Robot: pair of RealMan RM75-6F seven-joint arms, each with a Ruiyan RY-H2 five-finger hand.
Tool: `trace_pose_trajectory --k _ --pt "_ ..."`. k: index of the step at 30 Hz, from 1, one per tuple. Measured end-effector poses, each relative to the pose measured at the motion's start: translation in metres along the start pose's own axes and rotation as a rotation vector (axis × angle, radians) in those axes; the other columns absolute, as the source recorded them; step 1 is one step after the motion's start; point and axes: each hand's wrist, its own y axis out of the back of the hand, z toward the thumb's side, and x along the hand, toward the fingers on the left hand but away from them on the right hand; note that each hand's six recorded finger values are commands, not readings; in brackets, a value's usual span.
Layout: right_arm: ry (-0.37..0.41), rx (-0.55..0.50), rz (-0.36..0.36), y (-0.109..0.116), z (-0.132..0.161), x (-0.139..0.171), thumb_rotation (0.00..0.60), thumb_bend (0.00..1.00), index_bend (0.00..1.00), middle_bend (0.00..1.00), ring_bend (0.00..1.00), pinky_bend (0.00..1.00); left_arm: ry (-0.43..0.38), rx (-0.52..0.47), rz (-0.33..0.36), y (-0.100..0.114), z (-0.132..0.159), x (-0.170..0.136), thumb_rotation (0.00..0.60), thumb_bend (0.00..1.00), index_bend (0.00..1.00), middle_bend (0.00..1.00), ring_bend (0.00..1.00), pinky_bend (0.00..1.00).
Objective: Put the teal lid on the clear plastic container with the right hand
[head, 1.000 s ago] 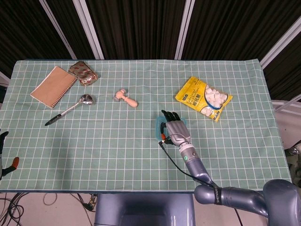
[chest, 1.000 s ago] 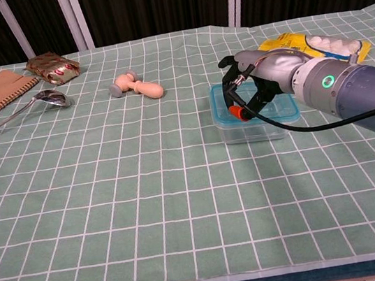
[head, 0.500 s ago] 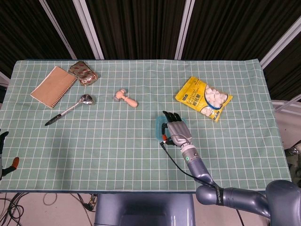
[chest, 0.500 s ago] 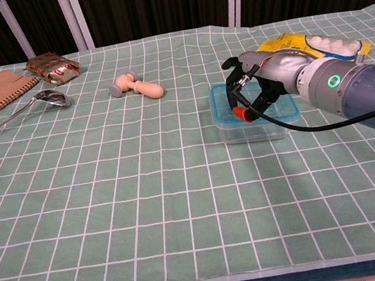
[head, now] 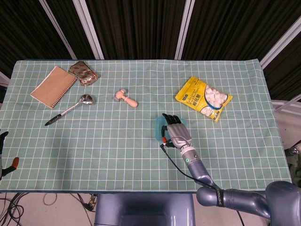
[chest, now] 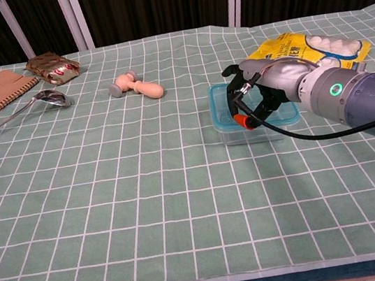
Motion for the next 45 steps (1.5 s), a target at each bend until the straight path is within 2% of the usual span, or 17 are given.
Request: trace_pose_trajectory --k 20,23,33,45 --pt "-0.026 0.007 0.020 -0.005 -0.010 -0.004 0.600 0.52 0.69 0.00 0.00 0.00 0.002 0.000 0.000 0.000 0.000 0.000 0.600 0.32 0.11 0.00 0.00 0.00" --pt "-0.024 -0.007 0.006 0.001 -0.009 -0.005 0.600 0.52 0.69 0.00 0.00 0.00 0.001 -0.002 0.001 0.000 0.000 0.000 0.600 0.32 0.11 0.00 0.00 0.00" --pt "-0.028 -0.043 -0.102 0.046 -0.009 -0.016 0.600 0.52 0.69 0.00 0.00 0.00 0.006 -0.011 -0.004 0.000 -0.001 0.000 0.600 0.32 0.11 0.00 0.00 0.00" --pt "-0.069 -0.034 -0.042 0.047 -0.019 -0.040 0.600 0.52 0.69 0.00 0.00 0.00 0.021 -0.021 -0.013 0.000 -0.003 0.002 0.600 0.32 0.11 0.00 0.00 0.00"
